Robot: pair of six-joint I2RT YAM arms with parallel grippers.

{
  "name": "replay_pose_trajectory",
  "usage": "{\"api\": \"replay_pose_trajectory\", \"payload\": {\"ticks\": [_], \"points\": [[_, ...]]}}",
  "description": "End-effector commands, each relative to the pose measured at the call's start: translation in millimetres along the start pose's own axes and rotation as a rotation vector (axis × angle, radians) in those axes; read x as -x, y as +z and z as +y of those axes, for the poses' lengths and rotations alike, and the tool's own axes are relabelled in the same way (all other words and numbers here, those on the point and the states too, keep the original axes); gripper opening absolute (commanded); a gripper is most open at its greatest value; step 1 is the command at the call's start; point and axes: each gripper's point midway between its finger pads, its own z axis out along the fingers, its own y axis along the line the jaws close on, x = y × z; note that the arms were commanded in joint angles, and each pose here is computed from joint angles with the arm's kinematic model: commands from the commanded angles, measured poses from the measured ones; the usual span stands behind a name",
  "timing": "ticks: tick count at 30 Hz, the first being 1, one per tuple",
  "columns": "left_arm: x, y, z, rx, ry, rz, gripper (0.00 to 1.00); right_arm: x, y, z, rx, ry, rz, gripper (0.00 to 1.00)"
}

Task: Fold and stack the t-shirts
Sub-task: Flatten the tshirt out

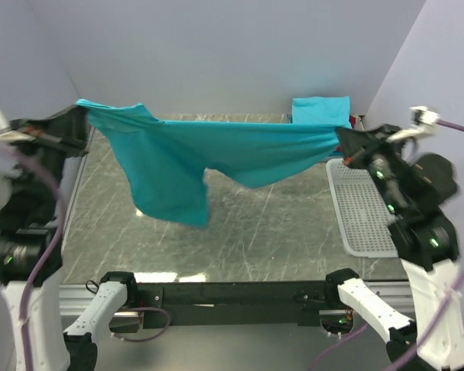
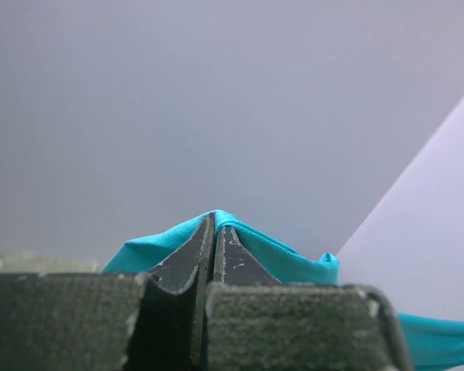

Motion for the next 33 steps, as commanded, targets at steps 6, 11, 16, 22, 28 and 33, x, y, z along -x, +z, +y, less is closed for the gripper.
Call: {"api": "replay_pose_trajectory", "payload": {"ticks": [6,11,16,22,28,33], "points": [[111.4,-86.7,-76.8,-0.147,0.135,-0.212,0.0,69.9,-103.7,59.0,0.24,-0.04,-0.152,0.0],[139.5,-109.2,-91.5,-0.171,0.183,-0.297,0.01,75.7,-124.7,67.7,0.292,-0.042,-0.181,0.0],[122.9,-74.0,-72.9,-0.125,0.199,-0.265,0.0,65.3,-99.8,62.3,0.267,-0.033,-0.144,0.0],[35.9,36.9,18.5,0.104,0.23,-0.097,0.0,18.6,-15.4,32.9,0.15,0.011,-0.03,0.0],[-122.0,127.7,143.9,0.292,0.309,0.139,0.0,-85.5,96.3,-24.4,-0.023,0.036,0.186,0.0],[-279.3,154.8,242.5,0.396,0.315,0.441,0.37,-206.9,180.3,-79.5,-0.122,0.026,0.416,0.13]]}}
